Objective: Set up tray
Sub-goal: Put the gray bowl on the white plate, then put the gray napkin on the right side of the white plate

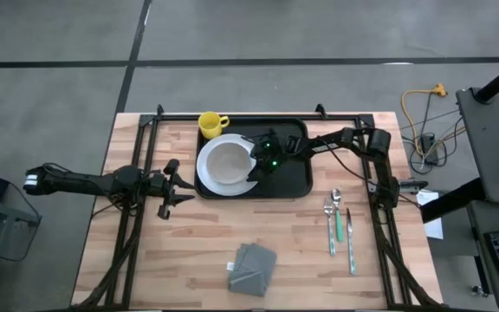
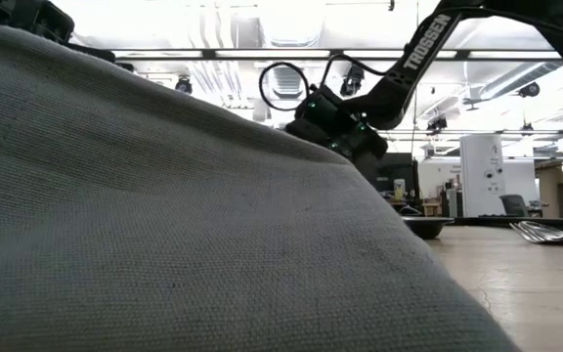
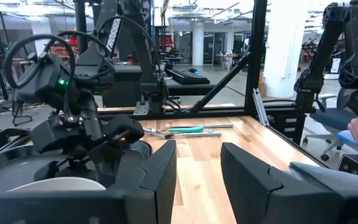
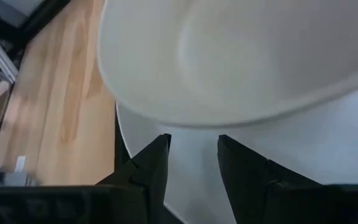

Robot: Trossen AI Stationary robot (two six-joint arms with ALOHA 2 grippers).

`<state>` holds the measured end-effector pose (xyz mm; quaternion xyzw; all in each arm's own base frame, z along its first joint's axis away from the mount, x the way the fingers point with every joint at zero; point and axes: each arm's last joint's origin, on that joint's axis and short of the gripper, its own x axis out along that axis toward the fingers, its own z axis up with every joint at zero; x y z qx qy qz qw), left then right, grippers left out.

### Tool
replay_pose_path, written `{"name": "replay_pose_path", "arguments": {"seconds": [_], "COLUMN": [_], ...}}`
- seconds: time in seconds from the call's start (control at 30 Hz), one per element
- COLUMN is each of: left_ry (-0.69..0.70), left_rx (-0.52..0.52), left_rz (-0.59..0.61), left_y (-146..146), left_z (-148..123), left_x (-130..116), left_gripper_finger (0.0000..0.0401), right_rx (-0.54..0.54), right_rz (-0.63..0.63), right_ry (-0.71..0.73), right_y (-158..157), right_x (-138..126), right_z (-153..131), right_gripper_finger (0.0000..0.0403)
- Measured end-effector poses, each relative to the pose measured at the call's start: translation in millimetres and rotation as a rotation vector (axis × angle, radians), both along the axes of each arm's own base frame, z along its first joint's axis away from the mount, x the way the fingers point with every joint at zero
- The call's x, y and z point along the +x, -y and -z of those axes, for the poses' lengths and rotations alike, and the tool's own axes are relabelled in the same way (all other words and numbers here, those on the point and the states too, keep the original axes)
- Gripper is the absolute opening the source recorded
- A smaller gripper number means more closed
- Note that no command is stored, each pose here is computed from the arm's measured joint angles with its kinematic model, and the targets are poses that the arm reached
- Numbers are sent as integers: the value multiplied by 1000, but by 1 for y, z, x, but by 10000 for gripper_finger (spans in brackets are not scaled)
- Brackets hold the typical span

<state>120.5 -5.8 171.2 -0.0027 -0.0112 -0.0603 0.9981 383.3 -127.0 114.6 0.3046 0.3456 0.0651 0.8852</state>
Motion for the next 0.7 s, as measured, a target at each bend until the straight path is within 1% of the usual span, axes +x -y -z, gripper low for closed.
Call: {"name": "replay_pose_path", "arguments": {"seconds": [0.07,0.4,0.7], "left_ry": [0,0,0], "left_rx": [0,0,0], "left_rz": [0,0,0], "left_y": [0,0,0], "left_z": [0,0,0], "left_x": [0,0,0], "left_gripper_finger": [108,108,108], "right_rx": [1,-54,-52], "right_rz": [-3,-14,-27], "right_ry": [-5,84,54], "right_y": [-2,-7,-9], "right_x": [-2,-18,-21], "right_z": [-5,-43,-41], "right_gripper_finger": [126,123,130]}}
